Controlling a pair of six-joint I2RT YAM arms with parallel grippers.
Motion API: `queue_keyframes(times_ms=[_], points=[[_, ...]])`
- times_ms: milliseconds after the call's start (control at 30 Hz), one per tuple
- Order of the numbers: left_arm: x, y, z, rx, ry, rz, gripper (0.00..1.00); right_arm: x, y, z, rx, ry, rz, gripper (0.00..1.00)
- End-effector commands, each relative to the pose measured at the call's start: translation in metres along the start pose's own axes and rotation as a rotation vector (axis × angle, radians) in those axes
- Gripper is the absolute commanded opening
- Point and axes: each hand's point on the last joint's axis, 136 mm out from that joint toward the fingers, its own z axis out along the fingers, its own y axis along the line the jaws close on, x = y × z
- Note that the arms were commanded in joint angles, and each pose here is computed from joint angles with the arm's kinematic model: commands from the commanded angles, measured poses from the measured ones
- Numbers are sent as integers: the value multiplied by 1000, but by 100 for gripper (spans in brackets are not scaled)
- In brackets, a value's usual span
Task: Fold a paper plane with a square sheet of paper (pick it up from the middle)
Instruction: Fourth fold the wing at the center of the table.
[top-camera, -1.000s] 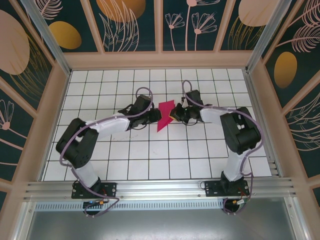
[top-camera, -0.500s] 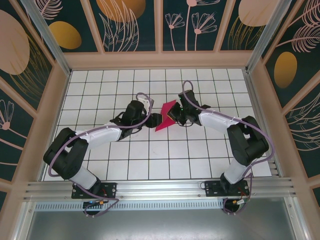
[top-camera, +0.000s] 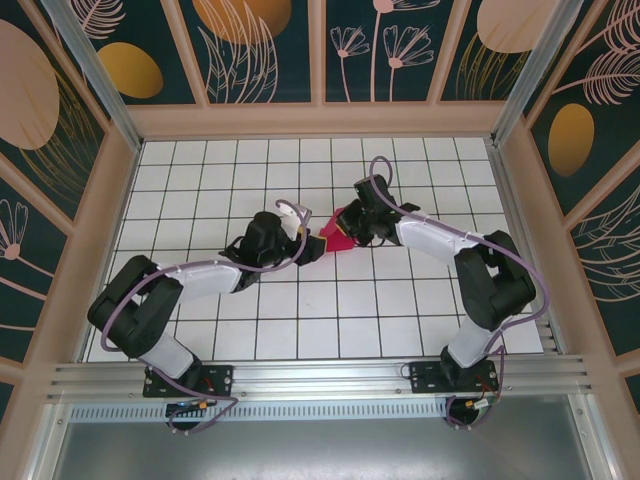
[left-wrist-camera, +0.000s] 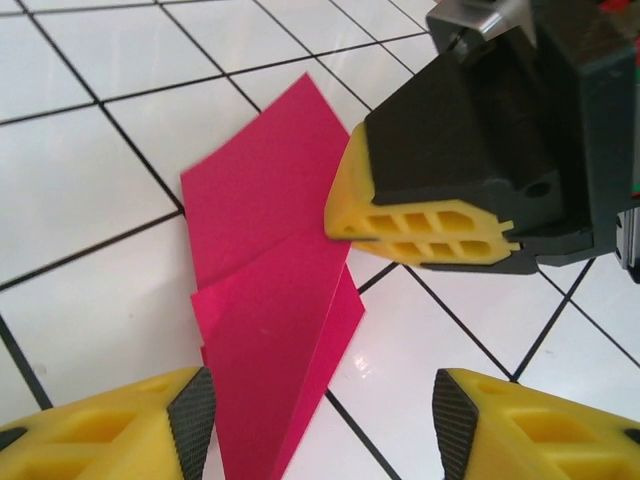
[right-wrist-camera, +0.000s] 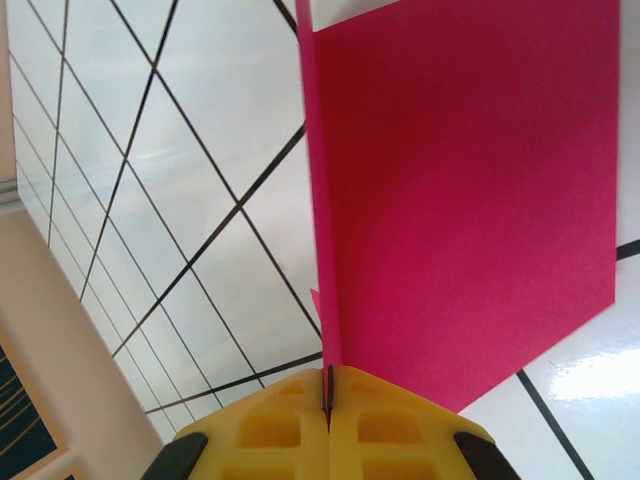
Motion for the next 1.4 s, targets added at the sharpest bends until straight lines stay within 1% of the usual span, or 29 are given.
queue_keyframes(times_ms=[0, 167, 200, 367, 467, 533, 600, 667, 767, 967, 1067, 1167, 1233, 1300, 1367], points=[[1, -1, 11, 33, -20, 99, 61, 2, -8, 5, 43, 17, 44, 0], [11, -2, 21, 68, -5, 159, 59, 6, -8, 7, 43, 59, 60, 0], [17, 0, 25, 69, 13, 163, 59, 8, -8, 7, 42, 67, 60, 0], [32, 2, 36, 85, 52, 199, 53, 13, -8, 7, 38, 97, 59, 0], [38, 6, 41, 75, 70, 216, 48, 16, -8, 7, 36, 114, 58, 0], [38, 10, 40, 58, 66, 231, 40, 17, -9, 6, 40, 119, 57, 0], [35, 10, 38, 50, 55, 239, 36, 17, -12, 7, 50, 119, 55, 0], [34, 9, 37, 53, 52, 240, 34, 7, -16, 6, 52, 109, 78, 0], [34, 7, 36, 63, 40, 225, 34, 8, -18, 8, 55, 120, 81, 0], [29, 3, 35, 80, 12, 195, 40, 10, -21, 11, 63, 136, 84, 0], [27, 3, 36, 84, 8, 191, 39, 12, -21, 12, 62, 144, 84, 0], [30, 6, 38, 71, 15, 188, 31, 13, -21, 12, 61, 150, 84, 0], [33, 10, 39, 55, 26, 190, 30, 13, -19, 11, 53, 154, 81, 0], [36, 12, 39, 42, 33, 192, 29, 13, -17, 10, 45, 157, 80, 0], [36, 13, 38, 36, 33, 197, 33, 14, -17, 10, 39, 163, 82, 0]])
